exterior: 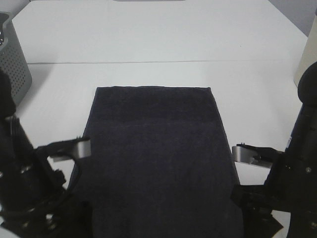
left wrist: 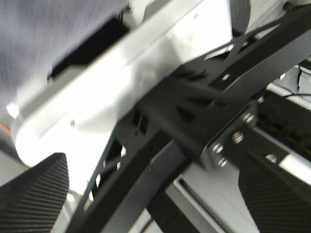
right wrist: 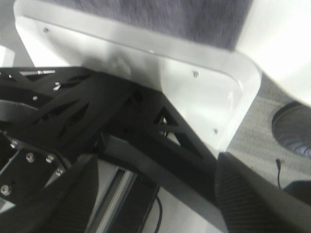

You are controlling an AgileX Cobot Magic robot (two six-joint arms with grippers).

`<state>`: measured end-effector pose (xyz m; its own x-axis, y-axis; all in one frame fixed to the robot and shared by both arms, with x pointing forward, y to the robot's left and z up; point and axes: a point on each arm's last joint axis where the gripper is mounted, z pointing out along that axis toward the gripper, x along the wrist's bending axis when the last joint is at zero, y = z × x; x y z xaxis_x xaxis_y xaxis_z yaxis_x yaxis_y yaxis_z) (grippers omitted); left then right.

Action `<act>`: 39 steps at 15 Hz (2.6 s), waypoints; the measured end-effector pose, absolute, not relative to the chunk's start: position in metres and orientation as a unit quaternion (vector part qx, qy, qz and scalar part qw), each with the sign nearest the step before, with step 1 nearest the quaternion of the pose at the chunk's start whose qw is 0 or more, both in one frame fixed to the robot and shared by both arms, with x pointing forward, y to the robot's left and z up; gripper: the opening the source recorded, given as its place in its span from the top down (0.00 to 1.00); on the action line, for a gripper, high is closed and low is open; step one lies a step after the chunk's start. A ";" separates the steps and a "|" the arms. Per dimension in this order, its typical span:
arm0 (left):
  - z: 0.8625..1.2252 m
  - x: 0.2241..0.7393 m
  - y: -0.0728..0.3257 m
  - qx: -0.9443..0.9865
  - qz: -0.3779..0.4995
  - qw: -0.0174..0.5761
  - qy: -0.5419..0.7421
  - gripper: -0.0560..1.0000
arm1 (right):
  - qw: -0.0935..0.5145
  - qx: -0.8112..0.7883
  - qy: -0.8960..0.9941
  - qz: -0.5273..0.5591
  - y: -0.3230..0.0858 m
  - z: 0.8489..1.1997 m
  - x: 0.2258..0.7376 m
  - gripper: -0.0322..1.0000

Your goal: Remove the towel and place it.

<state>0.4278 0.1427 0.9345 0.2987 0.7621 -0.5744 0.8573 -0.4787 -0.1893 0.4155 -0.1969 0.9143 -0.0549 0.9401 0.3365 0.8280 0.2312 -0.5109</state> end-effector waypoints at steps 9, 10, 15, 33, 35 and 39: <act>1.010 0.579 0.166 0.825 -0.133 0.223 0.502 0.11 | 0.159 -0.674 -0.708 -0.137 -0.240 0.993 0.554 0.37; 1.011 0.598 0.172 0.818 -0.122 0.233 0.511 0.11 | 0.155 -0.665 -0.716 -0.144 -0.240 0.999 0.569 0.37; 0.977 0.685 0.194 0.798 -0.125 0.249 0.535 0.11 | 0.158 -0.628 -0.745 -0.158 -0.232 0.979 0.661 0.37; 0.879 0.762 0.226 0.771 -0.125 0.267 0.565 0.11 | 0.142 -0.642 -0.722 -0.218 -0.257 0.872 0.767 0.37; 0.879 0.762 0.226 0.771 -0.125 0.267 0.565 0.11 | 0.135 -0.646 -0.721 -0.210 -0.259 0.873 0.768 0.37; 0.879 0.762 0.226 0.771 -0.125 0.267 0.565 0.11 | 0.136 -0.676 -0.697 -0.197 -0.260 0.872 0.768 0.34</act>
<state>0.7619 0.2257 0.8785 0.3308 0.8038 -0.4945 0.9375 -0.2197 0.2700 0.7678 -0.2597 0.8723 -0.0487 0.8889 0.4555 0.9959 0.0084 0.0901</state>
